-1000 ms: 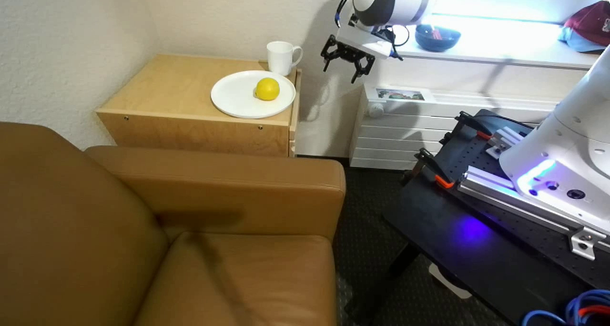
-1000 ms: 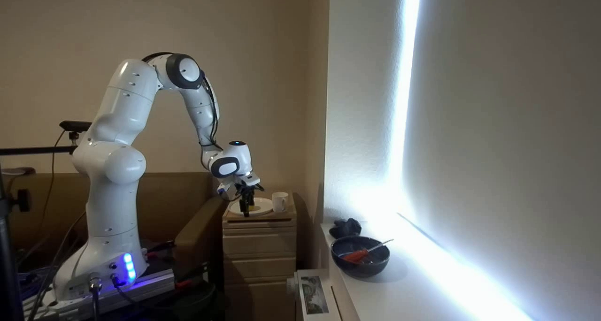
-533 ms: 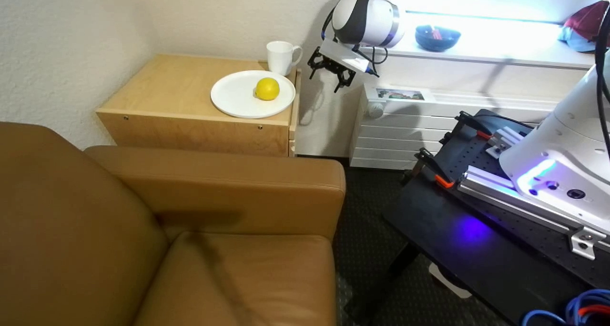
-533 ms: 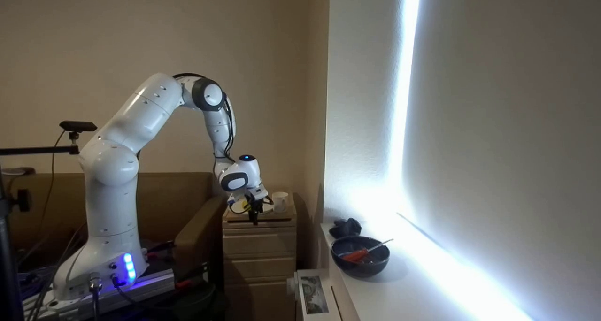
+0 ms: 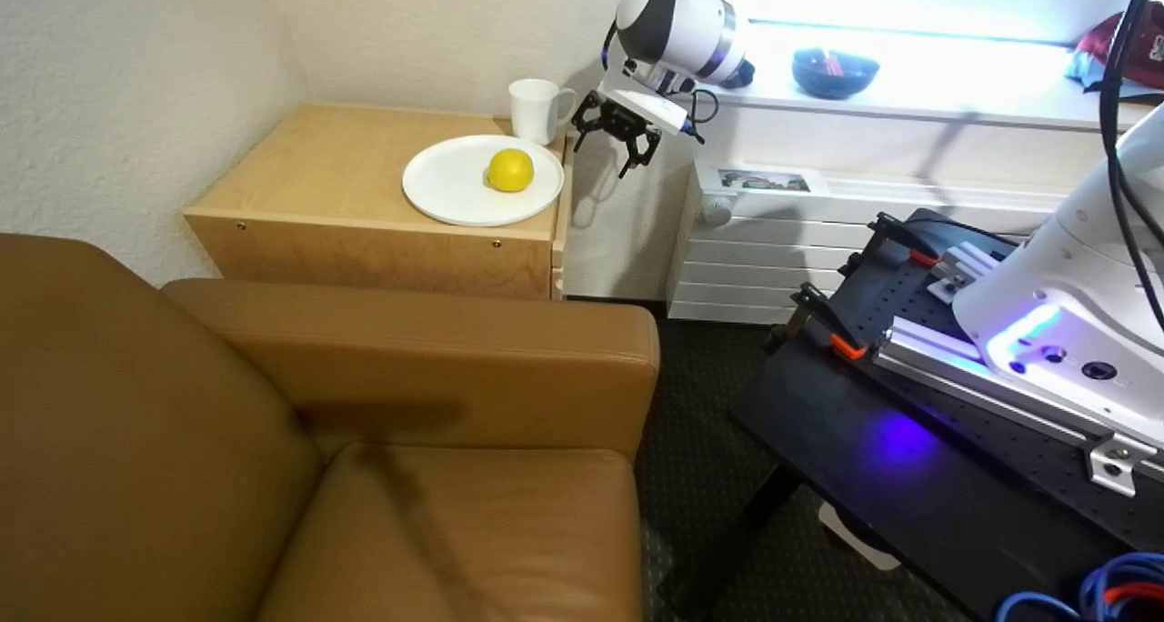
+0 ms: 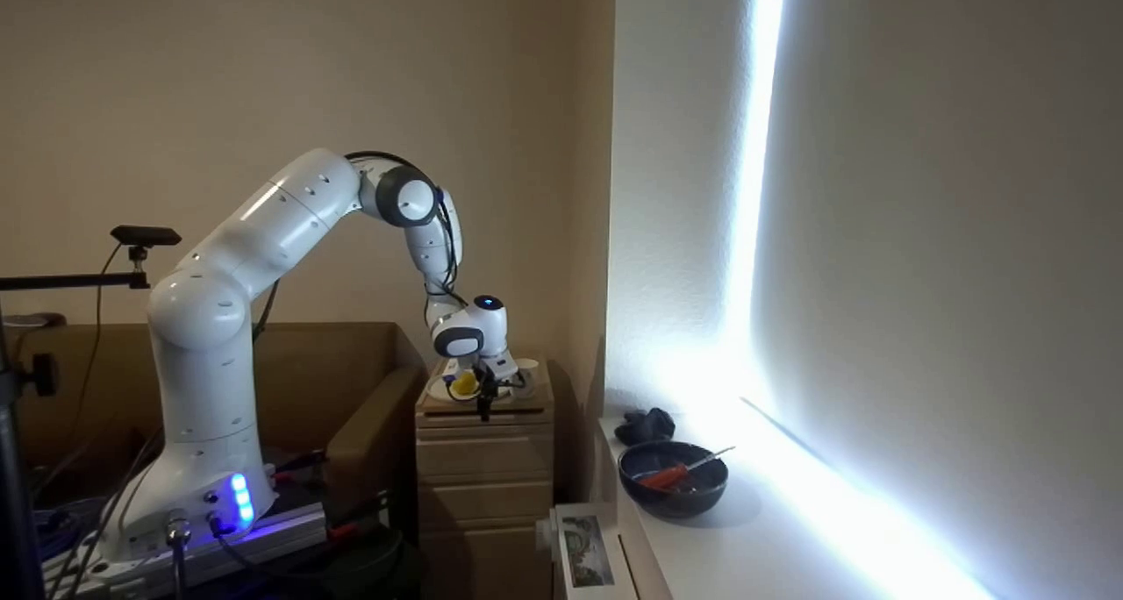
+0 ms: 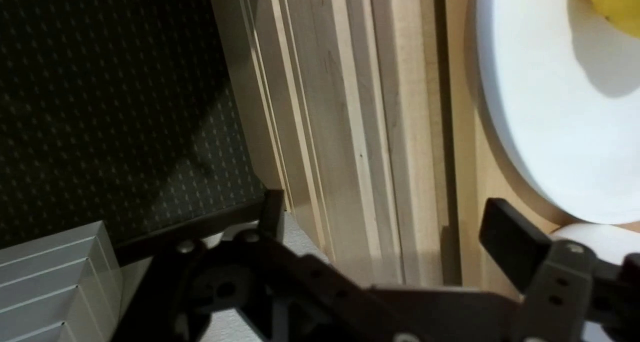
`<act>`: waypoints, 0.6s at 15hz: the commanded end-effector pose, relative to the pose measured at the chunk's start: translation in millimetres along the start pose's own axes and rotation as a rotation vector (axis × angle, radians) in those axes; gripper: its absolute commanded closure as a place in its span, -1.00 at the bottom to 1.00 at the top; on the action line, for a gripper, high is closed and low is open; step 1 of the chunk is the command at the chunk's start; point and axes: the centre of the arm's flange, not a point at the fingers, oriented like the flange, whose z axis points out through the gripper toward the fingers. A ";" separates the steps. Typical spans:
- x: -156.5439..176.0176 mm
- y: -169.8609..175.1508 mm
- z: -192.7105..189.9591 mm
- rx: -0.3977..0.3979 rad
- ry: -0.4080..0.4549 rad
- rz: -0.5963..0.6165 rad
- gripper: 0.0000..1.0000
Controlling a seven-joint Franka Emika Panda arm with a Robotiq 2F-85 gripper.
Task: Open the top drawer and put the sock in it
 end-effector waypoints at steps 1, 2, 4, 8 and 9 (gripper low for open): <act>1.1 -0.6 -0.7 0.002 -0.002 0.000 -1.00; -0.6 0.5 2.8 -0.021 0.018 -0.006 -1.00; -0.3 1.3 18.5 -0.045 0.020 0.002 -1.00; -2.1 -0.5 50.0 -0.052 0.018 -0.036 -1.00; -1.9 -1.5 56.0 -0.047 0.020 -0.042 -1.00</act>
